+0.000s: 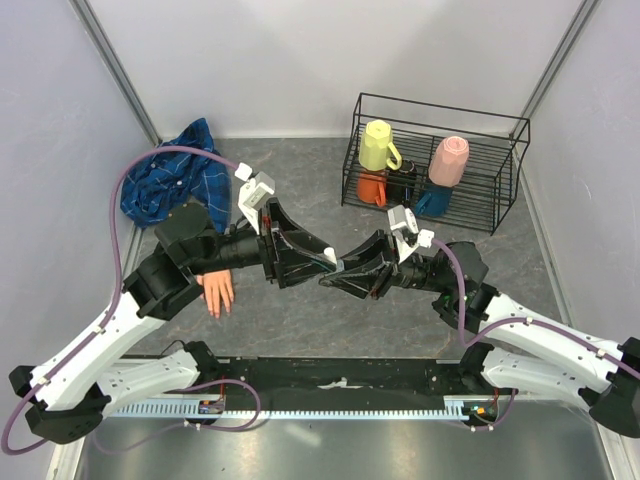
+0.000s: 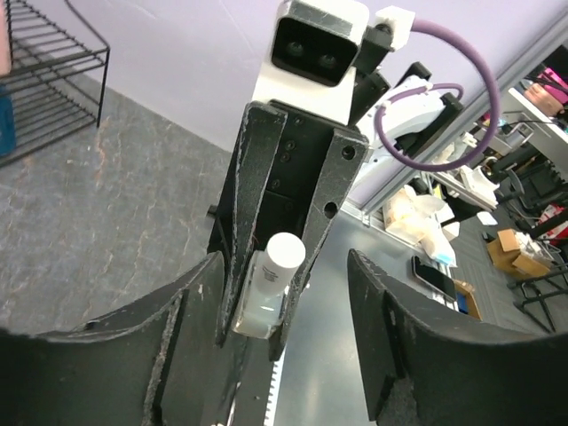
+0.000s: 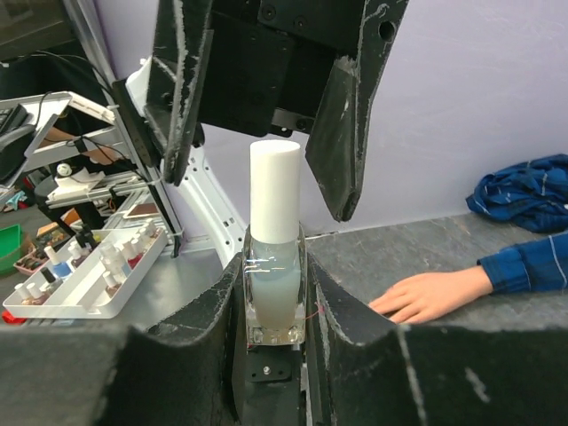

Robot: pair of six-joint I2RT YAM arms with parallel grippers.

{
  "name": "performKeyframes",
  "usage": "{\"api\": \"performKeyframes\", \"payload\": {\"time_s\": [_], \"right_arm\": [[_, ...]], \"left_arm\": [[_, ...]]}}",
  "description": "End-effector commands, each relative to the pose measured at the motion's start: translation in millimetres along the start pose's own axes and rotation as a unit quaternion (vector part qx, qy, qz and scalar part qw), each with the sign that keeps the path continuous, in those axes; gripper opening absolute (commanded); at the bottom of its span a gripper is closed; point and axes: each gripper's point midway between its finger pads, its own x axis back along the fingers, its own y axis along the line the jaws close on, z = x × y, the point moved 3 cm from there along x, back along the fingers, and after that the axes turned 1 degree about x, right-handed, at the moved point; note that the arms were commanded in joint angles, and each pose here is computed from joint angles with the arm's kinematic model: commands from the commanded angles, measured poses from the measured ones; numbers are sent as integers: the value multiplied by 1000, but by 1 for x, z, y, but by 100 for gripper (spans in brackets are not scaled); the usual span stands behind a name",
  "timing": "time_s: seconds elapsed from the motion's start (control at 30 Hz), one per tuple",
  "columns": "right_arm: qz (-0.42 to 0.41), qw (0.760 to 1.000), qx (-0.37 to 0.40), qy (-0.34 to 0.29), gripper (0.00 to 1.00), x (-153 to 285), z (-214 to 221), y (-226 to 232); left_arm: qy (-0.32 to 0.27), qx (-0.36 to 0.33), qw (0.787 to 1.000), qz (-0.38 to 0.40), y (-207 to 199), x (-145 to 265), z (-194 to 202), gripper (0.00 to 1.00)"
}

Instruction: Paint the nails

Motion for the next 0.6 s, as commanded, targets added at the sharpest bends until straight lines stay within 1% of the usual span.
{"api": "performKeyframes", "payload": {"time_s": [0.0,0.07,0.13,0.17,0.23,0.3,0.33,0.37,0.4,0.43,0.47,0.5,0.53,0.57], "right_arm": [[-40,999,10,-27,0,-2,-15,13],[-41,999,10,-25,0,-3,-15,12],[-42,999,9,-25,0,-5,-15,11],[-38,999,9,-28,0,-5,-16,10],[-32,999,11,-29,0,-6,-16,8],[-16,1000,13,-24,0,-8,-16,2],[-9,1000,15,-22,0,-9,-16,-1],[4,1000,13,-16,0,-9,-14,-5],[29,999,14,-18,0,-9,-15,-12],[50,998,22,-15,0,-9,-14,-19],[73,997,18,-2,0,-8,-12,-26],[113,993,23,-8,0,-7,-15,-37],[133,990,35,-9,0,-6,-20,-43],[162,986,35,7,0,-3,-14,-52]], "left_arm": [[-21,-22,998,55,-19,0,-14,57],[-19,-21,997,69,-22,-2,-14,52],[-15,-21,997,75,-23,-2,-13,44],[-14,-22,997,78,-23,-4,-14,38],[-12,-24,996,81,-24,-5,-15,33],[-6,-23,997,76,-22,-6,-14,26],[-8,-28,997,72,-22,-6,-17,21],[-6,-30,997,67,-20,-7,-17,11],[1,-25,998,55,-16,-8,-15,5],[-5,-31,999,40,-12,-9,-18,2],[-9,-33,999,29,-10,-8,-20,2],[-13,-30,999,-5,0,-9,-20,2],[-19,-30,999,-23,4,-9,-24,2],[-24,-27,998,-46,11,-9,-25,2]]}}
